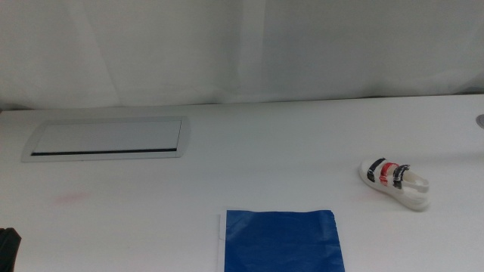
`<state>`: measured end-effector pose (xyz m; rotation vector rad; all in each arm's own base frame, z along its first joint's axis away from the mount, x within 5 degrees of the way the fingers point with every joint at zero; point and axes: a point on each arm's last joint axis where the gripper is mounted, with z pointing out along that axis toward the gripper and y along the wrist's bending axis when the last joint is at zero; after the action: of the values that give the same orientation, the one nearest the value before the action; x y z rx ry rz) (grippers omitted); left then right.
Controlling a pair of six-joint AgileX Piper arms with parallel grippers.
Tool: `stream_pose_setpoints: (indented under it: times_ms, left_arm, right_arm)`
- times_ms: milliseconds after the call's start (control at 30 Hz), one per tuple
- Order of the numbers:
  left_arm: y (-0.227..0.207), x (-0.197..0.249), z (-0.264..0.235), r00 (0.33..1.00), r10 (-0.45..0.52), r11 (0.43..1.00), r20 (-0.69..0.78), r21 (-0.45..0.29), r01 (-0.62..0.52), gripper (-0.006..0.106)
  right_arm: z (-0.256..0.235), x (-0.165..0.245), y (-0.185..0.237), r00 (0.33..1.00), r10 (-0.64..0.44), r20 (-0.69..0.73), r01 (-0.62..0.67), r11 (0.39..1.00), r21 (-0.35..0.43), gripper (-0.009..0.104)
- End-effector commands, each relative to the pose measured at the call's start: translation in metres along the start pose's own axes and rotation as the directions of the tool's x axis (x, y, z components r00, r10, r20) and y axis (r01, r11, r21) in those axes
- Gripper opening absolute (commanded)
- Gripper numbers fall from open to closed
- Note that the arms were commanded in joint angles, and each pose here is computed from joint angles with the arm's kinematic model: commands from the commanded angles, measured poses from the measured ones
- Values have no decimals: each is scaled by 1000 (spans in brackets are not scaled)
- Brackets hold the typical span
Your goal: Use one arm to grab the shoe from the table and place it on the mat.
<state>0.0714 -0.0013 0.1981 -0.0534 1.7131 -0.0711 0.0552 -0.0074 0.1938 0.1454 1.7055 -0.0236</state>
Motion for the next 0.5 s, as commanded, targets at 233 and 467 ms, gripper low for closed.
stream_pose_setpoints:
  times_ms: [233, 467]
  left_arm:
    - [0, 2, 0, 1000, -12, 1000, 3, 3, 12, -3]
    - [0, 2, 0, 1000, -12, 1000, 3, 3, 12, -3]
  right_arm:
    - [-7, -17, 1, 994, -23, 108, 23, 1000, -2, 103]
    - [-19, -66, 2, 991, -30, 129, 28, 999, 18, 103]
